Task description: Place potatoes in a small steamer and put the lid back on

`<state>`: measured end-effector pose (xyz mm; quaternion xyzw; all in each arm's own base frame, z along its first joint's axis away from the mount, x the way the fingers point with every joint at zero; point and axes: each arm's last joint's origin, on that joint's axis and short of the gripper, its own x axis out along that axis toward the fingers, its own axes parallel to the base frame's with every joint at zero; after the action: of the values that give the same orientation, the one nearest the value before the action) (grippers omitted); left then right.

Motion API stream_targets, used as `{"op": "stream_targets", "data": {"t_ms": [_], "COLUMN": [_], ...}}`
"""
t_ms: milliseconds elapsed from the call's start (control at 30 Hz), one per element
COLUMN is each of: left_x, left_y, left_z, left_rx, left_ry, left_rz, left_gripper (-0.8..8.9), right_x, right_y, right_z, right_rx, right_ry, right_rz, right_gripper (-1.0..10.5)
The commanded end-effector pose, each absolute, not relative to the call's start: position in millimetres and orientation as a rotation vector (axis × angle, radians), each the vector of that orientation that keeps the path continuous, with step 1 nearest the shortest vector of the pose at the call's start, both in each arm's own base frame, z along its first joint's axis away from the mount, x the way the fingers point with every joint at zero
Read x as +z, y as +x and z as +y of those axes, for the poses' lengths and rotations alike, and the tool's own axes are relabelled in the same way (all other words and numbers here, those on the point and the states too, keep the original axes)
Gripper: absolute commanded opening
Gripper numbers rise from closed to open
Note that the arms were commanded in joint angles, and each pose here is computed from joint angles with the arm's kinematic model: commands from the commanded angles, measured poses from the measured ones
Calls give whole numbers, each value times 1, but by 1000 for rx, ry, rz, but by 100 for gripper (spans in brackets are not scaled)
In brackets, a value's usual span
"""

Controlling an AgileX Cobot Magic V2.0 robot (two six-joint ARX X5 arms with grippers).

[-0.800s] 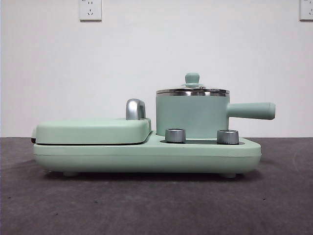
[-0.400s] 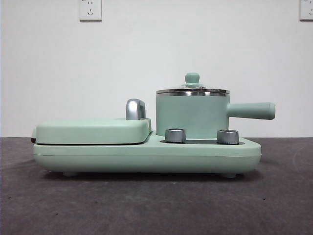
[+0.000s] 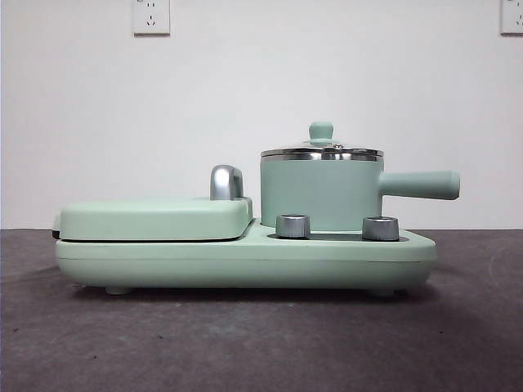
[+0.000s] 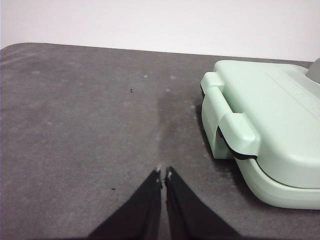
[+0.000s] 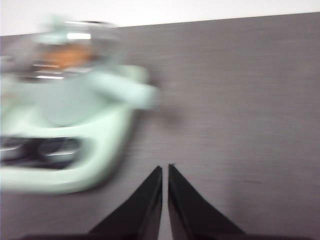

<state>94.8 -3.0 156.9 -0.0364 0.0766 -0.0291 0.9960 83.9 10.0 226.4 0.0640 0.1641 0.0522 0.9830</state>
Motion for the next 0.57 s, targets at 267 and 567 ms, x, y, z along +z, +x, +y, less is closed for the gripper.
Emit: {"op": "stream_targets", "data": {"t_ms": [267, 567], "left_x": [150, 150], "left_y": [95, 96], "left_z": [-3, -3], "left_rx": [-51, -51], "left_ry": [-74, -74], "left_rz": [178, 179], "left_gripper": [20, 20], "right_x": [156, 150], "right_y": [92, 96], "right_z": [-5, -6], "right_rx": [-58, -58], "right_ry": [24, 23], "right_rz": [209, 164], "right_gripper": [17, 17]}}
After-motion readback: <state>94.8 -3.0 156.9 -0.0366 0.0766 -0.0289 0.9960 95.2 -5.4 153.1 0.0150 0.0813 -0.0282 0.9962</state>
